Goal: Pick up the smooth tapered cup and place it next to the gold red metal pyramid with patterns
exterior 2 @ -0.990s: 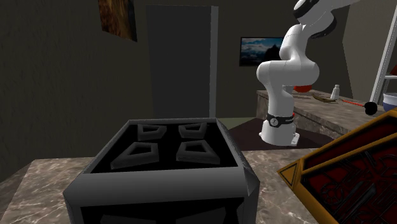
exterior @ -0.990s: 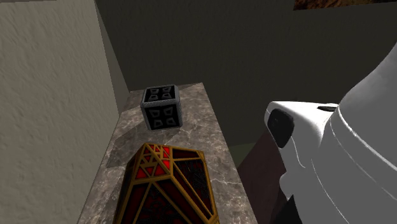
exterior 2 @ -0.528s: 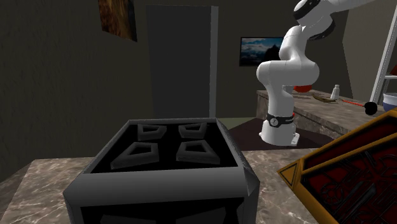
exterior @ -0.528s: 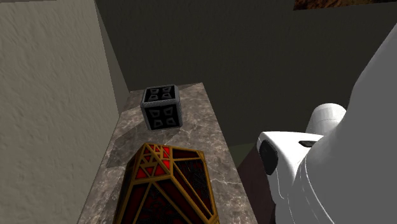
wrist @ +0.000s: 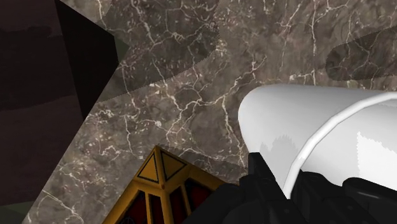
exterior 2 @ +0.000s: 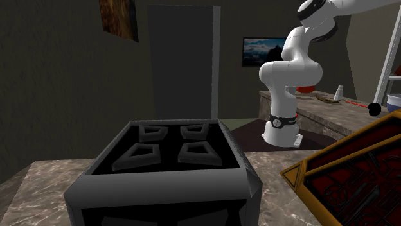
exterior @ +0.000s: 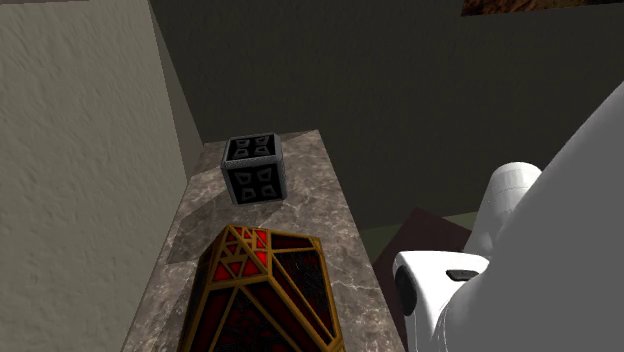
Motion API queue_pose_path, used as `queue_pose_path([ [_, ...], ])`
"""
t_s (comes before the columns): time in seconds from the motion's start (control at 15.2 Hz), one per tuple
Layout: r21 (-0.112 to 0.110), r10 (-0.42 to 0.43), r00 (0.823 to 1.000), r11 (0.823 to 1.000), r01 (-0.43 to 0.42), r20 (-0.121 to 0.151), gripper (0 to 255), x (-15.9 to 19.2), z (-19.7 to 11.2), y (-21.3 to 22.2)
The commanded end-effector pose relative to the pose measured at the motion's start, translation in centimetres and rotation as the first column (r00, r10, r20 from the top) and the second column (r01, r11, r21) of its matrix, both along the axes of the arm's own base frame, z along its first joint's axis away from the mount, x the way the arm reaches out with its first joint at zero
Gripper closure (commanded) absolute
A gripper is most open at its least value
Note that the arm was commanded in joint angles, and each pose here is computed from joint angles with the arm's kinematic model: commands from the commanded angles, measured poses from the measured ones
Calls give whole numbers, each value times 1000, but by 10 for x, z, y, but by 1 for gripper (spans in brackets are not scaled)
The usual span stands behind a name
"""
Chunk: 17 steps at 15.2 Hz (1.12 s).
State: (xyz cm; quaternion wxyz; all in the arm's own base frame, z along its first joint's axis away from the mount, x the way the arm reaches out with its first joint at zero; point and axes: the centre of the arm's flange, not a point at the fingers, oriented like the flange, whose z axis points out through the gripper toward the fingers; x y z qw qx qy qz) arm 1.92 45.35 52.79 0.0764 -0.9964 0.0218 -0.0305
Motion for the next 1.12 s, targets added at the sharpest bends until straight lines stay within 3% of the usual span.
queue_pose_path([
  [0.0,1,0,1000,1000,0,0,255,0,-11,-1],
  [1.06,1,0,1000,1000,0,0,255,0,-96,-1],
])
